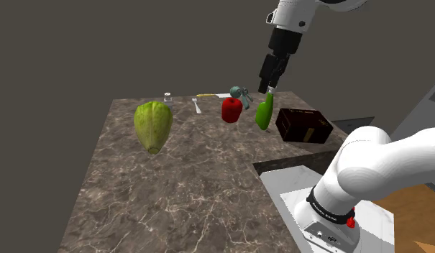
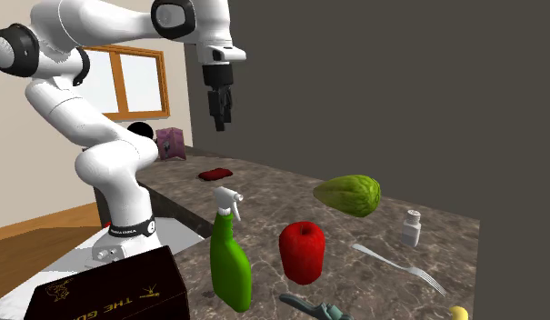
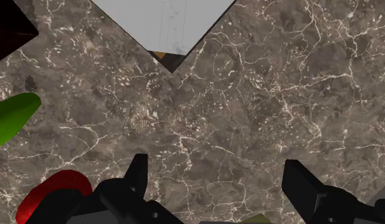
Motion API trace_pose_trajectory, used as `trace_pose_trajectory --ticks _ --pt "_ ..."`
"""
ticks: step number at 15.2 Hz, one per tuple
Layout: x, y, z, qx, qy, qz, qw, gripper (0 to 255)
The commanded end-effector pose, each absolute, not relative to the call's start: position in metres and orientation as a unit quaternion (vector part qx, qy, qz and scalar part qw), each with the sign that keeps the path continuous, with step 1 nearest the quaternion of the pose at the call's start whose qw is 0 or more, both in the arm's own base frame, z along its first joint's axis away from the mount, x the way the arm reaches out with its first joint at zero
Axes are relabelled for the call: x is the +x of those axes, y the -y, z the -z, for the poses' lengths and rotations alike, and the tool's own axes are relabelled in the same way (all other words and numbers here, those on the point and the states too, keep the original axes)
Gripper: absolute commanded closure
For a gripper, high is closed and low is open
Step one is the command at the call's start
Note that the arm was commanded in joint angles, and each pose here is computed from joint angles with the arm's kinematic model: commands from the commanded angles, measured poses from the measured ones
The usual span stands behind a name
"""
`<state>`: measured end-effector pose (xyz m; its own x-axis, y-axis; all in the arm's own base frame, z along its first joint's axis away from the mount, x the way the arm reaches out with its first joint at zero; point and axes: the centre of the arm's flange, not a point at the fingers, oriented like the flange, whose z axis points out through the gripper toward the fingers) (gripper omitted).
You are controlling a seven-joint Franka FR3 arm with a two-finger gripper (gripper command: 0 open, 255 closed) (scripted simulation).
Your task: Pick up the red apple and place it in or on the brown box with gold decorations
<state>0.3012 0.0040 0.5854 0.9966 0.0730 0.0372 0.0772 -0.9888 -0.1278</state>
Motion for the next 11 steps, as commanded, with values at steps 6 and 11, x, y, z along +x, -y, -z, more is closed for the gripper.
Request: trace_pose_trajectory --ticks 6,11 --pt "0.338 0.033 -0.553 -0.997 0.057 0.03 0.053 0" --pt "0.377 0.069 -0.522 -0.995 0.075 0.044 0.042 0"
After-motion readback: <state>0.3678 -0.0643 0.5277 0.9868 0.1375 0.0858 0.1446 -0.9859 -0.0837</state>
